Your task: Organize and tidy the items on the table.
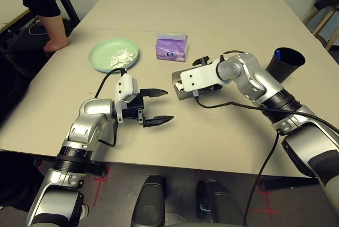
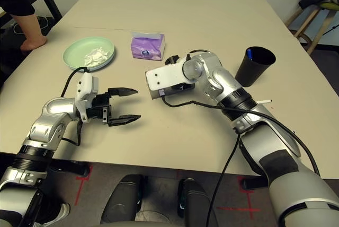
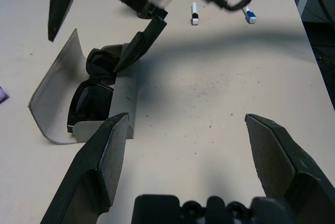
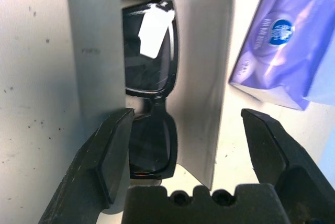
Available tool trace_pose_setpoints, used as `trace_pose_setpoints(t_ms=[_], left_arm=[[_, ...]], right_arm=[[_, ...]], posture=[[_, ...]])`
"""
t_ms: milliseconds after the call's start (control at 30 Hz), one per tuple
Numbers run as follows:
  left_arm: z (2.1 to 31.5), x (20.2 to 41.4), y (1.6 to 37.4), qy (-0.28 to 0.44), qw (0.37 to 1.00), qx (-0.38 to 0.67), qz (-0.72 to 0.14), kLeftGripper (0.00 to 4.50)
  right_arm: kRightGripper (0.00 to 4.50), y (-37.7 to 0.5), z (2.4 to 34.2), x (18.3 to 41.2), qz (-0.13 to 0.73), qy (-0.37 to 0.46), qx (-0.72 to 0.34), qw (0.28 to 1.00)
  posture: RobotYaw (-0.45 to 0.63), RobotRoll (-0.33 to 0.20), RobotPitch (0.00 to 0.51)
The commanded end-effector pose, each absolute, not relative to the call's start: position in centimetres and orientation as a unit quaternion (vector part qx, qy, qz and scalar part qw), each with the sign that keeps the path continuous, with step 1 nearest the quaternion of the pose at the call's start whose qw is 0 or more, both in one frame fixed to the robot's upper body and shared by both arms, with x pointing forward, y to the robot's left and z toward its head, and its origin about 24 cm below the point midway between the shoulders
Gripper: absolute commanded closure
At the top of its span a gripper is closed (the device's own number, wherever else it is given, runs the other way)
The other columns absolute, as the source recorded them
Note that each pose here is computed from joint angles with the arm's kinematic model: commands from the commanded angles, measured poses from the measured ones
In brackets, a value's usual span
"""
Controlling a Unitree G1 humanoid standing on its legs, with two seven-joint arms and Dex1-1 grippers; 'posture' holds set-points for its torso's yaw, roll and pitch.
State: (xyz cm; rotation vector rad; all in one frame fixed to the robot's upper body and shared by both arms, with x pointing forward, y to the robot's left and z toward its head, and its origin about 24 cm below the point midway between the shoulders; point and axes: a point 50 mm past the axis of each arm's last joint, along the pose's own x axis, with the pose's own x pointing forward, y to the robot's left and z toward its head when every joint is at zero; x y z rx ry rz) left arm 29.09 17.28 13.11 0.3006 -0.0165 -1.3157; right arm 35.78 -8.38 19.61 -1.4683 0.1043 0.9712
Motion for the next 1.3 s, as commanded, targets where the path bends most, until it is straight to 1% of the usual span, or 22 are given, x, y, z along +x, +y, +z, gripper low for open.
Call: trace_pose_setpoints(t_ms=[33, 100, 233, 300, 367, 433, 500, 667, 733, 867, 1033, 1300], left_arm=[[13.0, 29.3, 17.4, -0.003, 0.781, 0.13, -0.611, 0.0], [12.8, 29.3, 17.5, -0.001, 0.78, 0.13, -0.613, 0.0], [12.7, 29.4, 17.4, 0.001, 0.781, 0.123, -0.613, 0.0], [12.6, 29.4, 17.3, 0.002, 0.781, 0.119, -0.613, 0.0], [12.5, 29.7, 17.4, 0.0, 0.787, 0.11, -0.608, 0.0], [12.4, 29.8, 17.8, 0.002, 0.789, 0.107, -0.605, 0.0], [12.4, 30.0, 17.9, 0.003, 0.79, 0.108, -0.604, 0.0], [12.2, 30.9, 18.4, -0.003, 0.804, 0.128, -0.58, 0.0], [12.0, 31.3, 18.6, -0.005, 0.813, 0.135, -0.567, 0.0], [11.5, 31.7, 19.0, -0.006, 0.83, 0.139, -0.54, 0.0], [11.0, 32.2, 19.4, -0.009, 0.851, 0.145, -0.505, 0.0], [10.6, 33.3, 19.5, -0.005, 0.881, 0.134, -0.455, 0.0]], right_arm=[[0.02, -9.9, 20.8, 34.6, 0.431, 0.04, -0.569, 0.7], [0.02, -10.0, 20.9, 33.9, 0.45, 0.002, -0.515, 0.73], [0.02, -11.5, 20.3, 33.3, 0.447, -0.056, -0.443, 0.775], [0.02, -12.4, 19.6, 33.1, 0.435, -0.063, -0.38, 0.814], [0.02, -13.2, 18.8, 32.7, 0.422, -0.082, -0.279, 0.859], [0.02, -13.3, 18.2, 32.1, 0.433, -0.11, -0.212, 0.869], [0.02, -13.8, 17.3, 31.8, 0.411, -0.112, -0.163, 0.89], [0.02, -14.7, 15.2, 30.7, 0.4, -0.108, -0.063, 0.908], [0.02, -15.5, 14.6, 30.6, 0.377, -0.109, -0.039, 0.919], [0.02, -17.7, 13.2, 30.2, 0.36, -0.112, -0.01, 0.926], [0.02, -20.3, 10.7, 29.9, 0.345, -0.069, -0.007, 0.936], [0.02, -21.1, 8.6, 29.4, 0.377, -0.064, -0.036, 0.923]], posture=[[0.22, 0.0, 0.08], [0.2, 0.0, 0.081], [0.17, 0.0, 0.082], [0.16, 0.0, 0.081], [0.15, 0.0, 0.081], [0.14, 0.0, 0.079], [0.14, 0.0, 0.076], [0.13, 0.0, 0.07], [0.14, 0.0, 0.067], [0.16, 0.0, 0.068], [0.17, 0.0, 0.072], [0.19, 0.0, 0.078]])
